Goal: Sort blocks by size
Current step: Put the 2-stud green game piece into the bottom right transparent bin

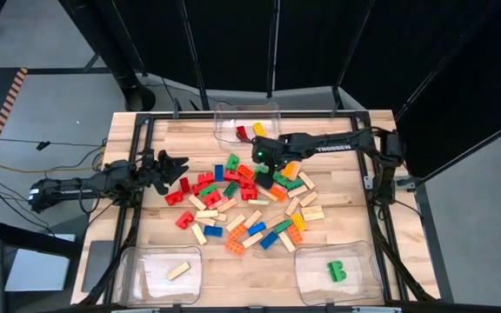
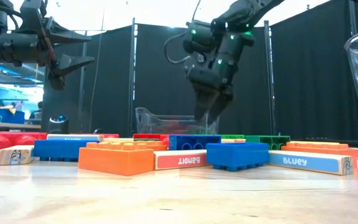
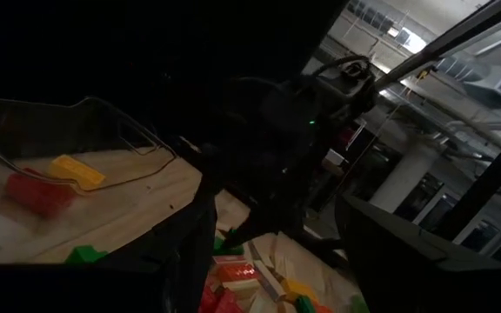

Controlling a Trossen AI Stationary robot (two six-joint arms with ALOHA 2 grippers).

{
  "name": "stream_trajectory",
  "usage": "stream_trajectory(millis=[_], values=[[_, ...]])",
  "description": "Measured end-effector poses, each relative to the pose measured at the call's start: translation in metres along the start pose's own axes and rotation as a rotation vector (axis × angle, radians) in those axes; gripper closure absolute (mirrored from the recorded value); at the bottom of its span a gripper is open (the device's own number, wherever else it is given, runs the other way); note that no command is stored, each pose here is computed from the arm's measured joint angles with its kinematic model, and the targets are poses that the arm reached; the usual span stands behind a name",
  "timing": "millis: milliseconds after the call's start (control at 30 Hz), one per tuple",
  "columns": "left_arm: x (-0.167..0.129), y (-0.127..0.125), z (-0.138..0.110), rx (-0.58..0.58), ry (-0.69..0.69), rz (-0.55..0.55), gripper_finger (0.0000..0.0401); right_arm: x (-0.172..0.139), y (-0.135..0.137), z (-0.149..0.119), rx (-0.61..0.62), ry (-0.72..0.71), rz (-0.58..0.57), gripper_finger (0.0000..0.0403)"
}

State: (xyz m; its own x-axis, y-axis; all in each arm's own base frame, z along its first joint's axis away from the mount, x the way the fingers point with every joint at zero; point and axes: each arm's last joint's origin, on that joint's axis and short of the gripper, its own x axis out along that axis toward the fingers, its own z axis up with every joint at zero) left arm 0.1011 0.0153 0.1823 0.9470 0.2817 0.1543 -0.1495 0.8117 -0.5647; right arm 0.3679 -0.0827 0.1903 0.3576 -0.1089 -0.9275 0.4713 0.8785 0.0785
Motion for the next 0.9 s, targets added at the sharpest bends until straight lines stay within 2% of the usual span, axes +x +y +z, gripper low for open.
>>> stream_trajectory(millis=[233,667,900], values=[[0.0,0.0,0.0,0.002,0.0,0.0,0.0156,0.013,-0.013,-0.001,0.043,-0.072,-0.006,0.0056],[0.0,0.0,0.0,0.003,0.005,0.003,0.0156,0.024,-0.011,-0.015,0.022,-0.06,0.003,0.0056],[0.0,0.003,-0.004,0.011,0.042,0.027,0.0156,0.034,-0.011,-0.016,0.027,-0.105,0.019,0.0066]])
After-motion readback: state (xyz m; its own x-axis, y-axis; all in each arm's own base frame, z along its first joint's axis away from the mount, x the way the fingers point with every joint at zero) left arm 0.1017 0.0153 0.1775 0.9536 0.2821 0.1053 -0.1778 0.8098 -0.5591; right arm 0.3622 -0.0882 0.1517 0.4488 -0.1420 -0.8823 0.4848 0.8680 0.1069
